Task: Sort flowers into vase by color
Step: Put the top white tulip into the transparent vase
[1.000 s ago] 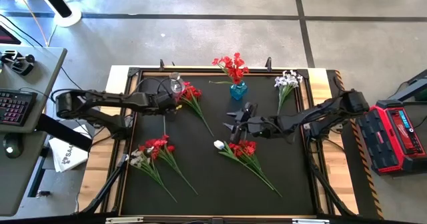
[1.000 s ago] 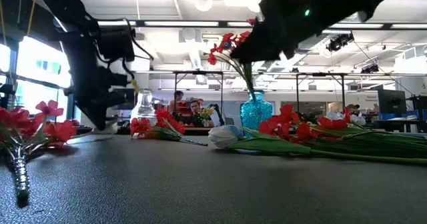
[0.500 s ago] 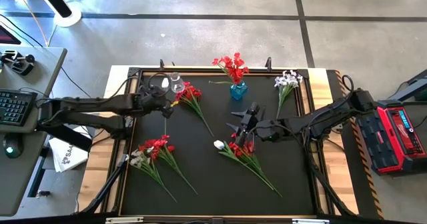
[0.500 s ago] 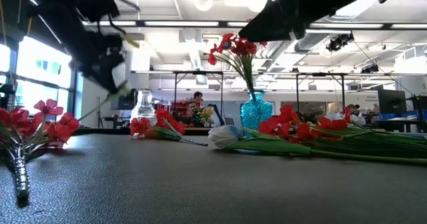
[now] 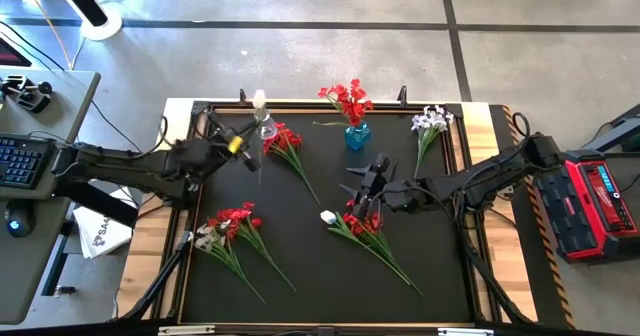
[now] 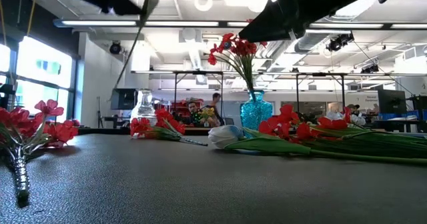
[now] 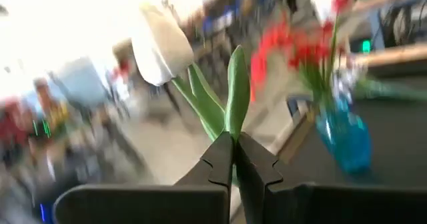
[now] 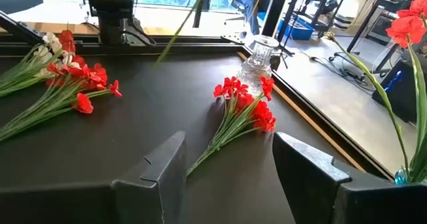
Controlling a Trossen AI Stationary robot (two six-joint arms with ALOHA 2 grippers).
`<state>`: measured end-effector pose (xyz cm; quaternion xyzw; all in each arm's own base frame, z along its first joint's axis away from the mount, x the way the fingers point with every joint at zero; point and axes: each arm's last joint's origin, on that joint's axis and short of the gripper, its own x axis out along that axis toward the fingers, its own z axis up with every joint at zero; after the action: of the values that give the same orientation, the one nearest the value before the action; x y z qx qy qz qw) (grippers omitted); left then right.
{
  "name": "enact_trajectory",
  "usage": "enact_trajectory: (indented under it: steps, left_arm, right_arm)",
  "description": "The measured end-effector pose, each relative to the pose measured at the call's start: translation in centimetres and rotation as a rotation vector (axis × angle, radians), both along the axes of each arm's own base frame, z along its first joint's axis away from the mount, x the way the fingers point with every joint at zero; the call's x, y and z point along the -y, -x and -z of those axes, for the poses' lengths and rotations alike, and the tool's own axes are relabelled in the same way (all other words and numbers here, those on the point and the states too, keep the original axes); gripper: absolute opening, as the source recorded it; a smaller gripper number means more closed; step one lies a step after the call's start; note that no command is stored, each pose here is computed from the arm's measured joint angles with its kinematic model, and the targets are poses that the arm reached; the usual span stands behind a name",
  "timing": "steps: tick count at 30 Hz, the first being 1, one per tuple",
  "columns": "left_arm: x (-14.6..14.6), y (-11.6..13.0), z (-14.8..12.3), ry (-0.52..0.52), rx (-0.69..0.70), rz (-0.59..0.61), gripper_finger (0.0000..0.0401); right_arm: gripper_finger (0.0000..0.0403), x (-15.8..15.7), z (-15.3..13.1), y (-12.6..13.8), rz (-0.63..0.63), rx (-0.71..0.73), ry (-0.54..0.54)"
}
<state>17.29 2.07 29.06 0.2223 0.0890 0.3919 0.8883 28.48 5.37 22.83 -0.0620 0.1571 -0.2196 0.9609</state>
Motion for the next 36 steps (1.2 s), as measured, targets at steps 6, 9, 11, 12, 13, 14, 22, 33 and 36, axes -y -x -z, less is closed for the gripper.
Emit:
enact_trajectory:
  steps: [6, 9, 11, 12, 13, 14, 22, 33, 36]
  left_arm:
    - [-1.5, 0.2, -2.3, -0.268, 0.027, 0.06, 0.0]
    - [-3.2, 0.4, -2.8, -0.364, 0.038, 0.066, 0.0]
    - [-4.6, 0.6, -2.9, -0.418, 0.043, 0.078, 0.0]
    - [-5.3, 0.7, -2.9, -0.441, 0.042, 0.082, 0.0]
    - [-6.0, 0.7, -2.9, -0.459, 0.037, 0.087, 0.0]
    - [-6.7, 0.7, -2.8, -0.475, 0.032, 0.086, 0.0]
    - [-11.3, 1.1, -2.1, -0.529, 0.047, -0.038, 0.0]
    - [-13.6, 0.6, -0.2, -0.438, 0.008, -0.072, 0.0]
    - [-13.3, 0.8, -0.7, -0.455, 0.025, -0.073, 0.0]
  right_arm:
    - [0.0195, -0.4, 0.0, 0.1, -0.005, 0.003, 0.002]
    - [0.0195, -0.4, -0.1, 0.1, -0.003, 0.011, 0.001]
    - [0.0195, -0.4, -0.2, 0.0, -0.003, 0.019, -0.001]
    - [0.0195, -0.4, -0.2, 0.0, -0.003, 0.02, -0.002]
    - [0.0195, -0.4, -0.2, 0.0, -0.003, 0.022, -0.002]
    - [0.0195, -0.4, -0.2, 0.0, -0.003, 0.023, -0.002]
    - [0.0195, -0.4, -0.2, 0.0, -0.003, 0.024, -0.003]
    - [0.0195, -0.4, -0.2, 0.0, -0.001, 0.027, -0.01]
    - [0.0195, -0.4, -0.2, 0.0, -0.001, 0.026, -0.008]
